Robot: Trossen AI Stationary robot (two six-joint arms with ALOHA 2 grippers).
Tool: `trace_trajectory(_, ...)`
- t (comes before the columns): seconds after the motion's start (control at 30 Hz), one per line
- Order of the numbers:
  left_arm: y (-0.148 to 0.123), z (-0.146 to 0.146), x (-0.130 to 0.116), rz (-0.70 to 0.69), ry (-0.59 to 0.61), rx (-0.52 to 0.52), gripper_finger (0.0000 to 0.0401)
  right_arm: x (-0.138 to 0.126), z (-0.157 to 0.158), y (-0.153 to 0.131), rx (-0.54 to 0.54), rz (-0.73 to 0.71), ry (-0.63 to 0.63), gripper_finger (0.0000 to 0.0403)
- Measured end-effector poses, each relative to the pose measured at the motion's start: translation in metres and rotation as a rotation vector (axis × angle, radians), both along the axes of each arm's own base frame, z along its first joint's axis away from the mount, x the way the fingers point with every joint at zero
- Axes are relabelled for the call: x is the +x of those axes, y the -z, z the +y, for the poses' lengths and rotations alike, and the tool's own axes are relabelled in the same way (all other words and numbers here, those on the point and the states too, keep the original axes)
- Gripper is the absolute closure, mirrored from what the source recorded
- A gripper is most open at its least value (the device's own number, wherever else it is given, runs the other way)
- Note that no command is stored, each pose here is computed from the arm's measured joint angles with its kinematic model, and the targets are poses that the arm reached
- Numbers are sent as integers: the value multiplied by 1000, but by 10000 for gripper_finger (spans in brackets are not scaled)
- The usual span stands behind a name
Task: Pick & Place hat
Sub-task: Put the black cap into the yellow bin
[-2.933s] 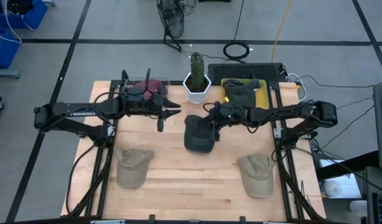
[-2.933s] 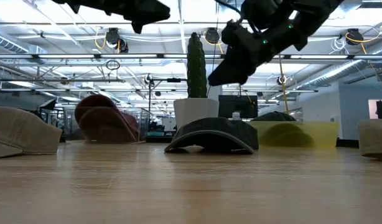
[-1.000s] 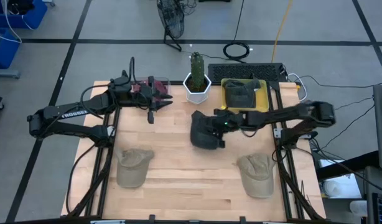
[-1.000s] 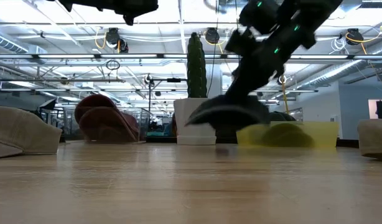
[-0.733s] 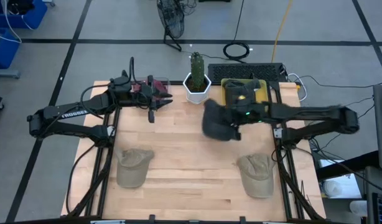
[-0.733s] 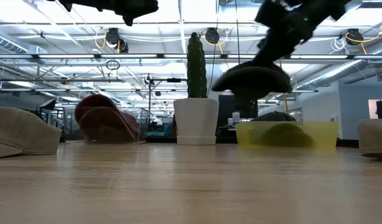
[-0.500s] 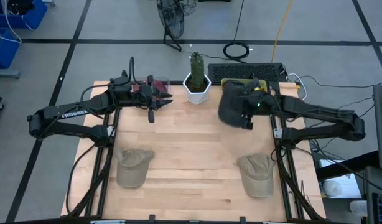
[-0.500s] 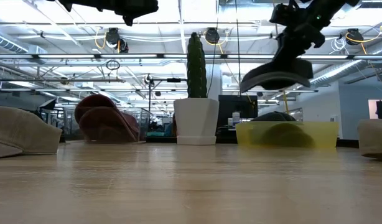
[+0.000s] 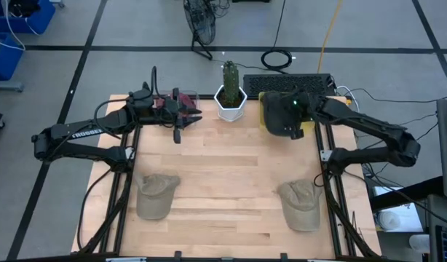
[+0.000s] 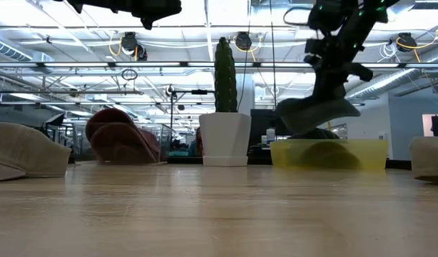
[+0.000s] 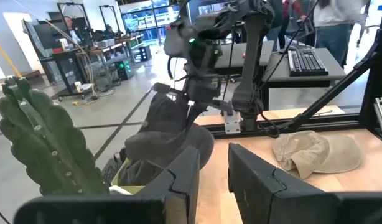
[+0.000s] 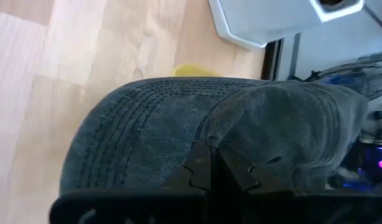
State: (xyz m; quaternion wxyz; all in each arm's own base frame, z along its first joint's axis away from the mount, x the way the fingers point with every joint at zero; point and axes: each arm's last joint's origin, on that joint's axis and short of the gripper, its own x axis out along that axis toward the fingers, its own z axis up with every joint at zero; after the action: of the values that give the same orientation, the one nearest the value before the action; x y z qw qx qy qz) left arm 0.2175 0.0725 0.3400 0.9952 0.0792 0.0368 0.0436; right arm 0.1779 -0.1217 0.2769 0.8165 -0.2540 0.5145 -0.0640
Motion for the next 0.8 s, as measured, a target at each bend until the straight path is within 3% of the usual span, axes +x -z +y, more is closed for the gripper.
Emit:
trace_trajectory(0.2, 0, 0, 0, 1, 0, 3, 311, -4, -27, 14, 31, 46, -30, 402)
trace_trajectory(0.37, 0, 0, 0, 0, 0, 3, 311, -9, -42, 22, 121, 14, -11, 402)
trace_trajectory(0.8, 0, 0, 0, 1, 0, 3, 311, -8, -70, 29, 49, -35, 48, 402)
